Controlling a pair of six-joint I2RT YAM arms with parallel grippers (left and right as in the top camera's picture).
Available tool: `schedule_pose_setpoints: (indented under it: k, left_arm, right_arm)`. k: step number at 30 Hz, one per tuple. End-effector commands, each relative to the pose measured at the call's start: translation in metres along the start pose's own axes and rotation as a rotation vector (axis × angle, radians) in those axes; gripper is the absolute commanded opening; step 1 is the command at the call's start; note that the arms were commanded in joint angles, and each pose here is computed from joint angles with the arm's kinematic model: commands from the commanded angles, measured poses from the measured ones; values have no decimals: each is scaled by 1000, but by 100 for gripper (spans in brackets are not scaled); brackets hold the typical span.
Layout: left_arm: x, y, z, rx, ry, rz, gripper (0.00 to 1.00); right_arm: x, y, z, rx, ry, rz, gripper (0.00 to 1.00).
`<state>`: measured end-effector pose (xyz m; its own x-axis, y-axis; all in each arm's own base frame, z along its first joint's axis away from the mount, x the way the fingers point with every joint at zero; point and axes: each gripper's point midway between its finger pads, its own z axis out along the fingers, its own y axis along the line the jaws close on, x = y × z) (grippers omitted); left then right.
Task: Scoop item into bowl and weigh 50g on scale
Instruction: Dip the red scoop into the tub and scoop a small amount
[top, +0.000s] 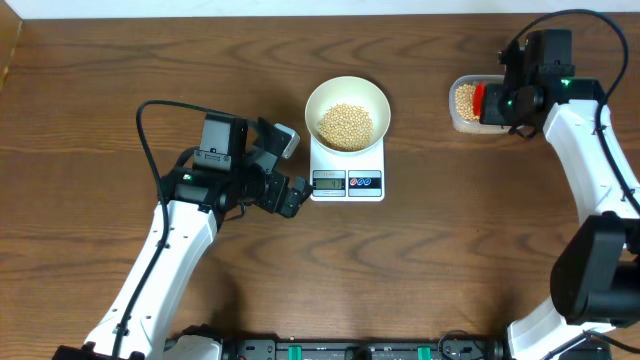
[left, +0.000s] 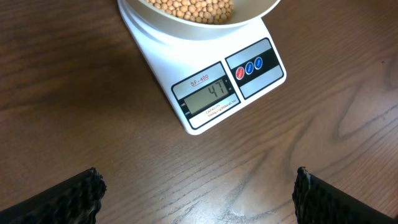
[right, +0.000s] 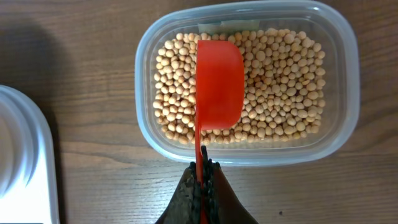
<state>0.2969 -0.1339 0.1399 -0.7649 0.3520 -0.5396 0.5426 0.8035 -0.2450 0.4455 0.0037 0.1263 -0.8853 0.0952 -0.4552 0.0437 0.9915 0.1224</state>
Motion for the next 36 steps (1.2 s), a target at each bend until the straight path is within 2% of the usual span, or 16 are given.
schedule_pose_setpoints:
  k: [1,26,36]
  left_arm:
    - [-8,-1,-6,-7,-23,18,99]
    - [-8,-1,-6,-7,-23,18,99]
    - [-8,-1,-6,-7,-23,18,99]
  right_arm:
    - [1,0,5,-4,7,26,1]
    - [-1,10,0,-199,16,134,1]
    - [2,9,1,-202,26,147,1]
